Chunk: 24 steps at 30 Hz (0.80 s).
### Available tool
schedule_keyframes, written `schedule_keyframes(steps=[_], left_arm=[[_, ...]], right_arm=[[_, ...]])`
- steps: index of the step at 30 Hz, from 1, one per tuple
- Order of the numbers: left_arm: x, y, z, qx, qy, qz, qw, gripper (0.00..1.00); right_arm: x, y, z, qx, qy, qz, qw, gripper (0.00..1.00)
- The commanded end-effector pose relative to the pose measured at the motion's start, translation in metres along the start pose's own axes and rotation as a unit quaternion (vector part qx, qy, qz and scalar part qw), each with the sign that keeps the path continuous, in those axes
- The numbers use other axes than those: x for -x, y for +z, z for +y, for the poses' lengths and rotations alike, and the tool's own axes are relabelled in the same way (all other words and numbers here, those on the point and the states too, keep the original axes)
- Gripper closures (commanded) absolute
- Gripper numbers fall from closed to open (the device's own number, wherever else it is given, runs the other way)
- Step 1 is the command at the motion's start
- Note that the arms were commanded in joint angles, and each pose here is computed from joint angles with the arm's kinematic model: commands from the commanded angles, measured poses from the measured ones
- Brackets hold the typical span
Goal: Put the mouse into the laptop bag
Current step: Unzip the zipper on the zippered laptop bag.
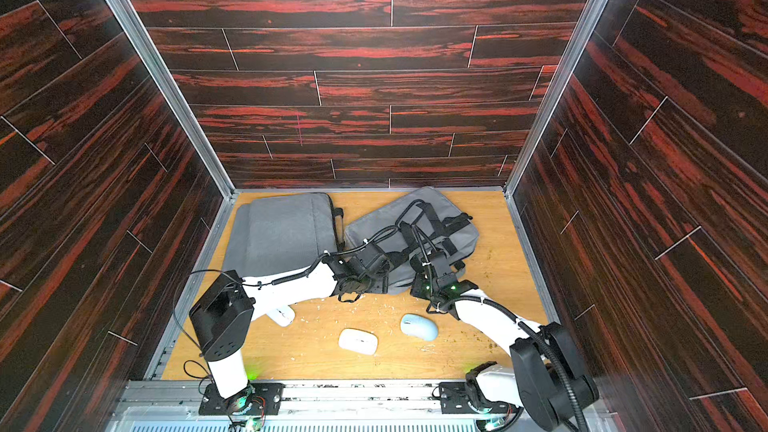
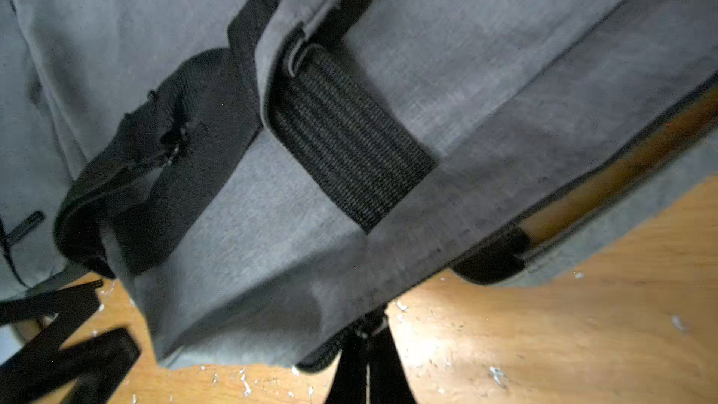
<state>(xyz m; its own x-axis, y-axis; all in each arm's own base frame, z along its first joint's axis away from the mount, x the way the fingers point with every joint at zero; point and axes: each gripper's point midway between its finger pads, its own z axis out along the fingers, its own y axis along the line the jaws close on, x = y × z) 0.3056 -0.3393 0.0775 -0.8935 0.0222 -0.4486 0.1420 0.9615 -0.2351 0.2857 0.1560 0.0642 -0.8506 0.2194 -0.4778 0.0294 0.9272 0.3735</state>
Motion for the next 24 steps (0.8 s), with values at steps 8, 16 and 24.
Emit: schedule_keyframes(steps=[8,16,24], left_arm=[[0.025,0.039,0.025,0.022,-0.04,-0.001,0.999,0.75],[0.04,0.029,0.098,0.05,-0.096,-0.018,0.994,1.0],[0.055,0.031,0.125,0.053,-0.108,-0.02,0.993,1.0]], right_arm=[[-0.006,0.003,0.008,0.033,0.018,0.001,0.999,1.0],[0.001,-0.002,-0.076,-0.075,0.093,-0.009,0.993,1.0],[0.034,-0.026,-0.126,-0.095,0.162,-0.062,0.98,1.0]])
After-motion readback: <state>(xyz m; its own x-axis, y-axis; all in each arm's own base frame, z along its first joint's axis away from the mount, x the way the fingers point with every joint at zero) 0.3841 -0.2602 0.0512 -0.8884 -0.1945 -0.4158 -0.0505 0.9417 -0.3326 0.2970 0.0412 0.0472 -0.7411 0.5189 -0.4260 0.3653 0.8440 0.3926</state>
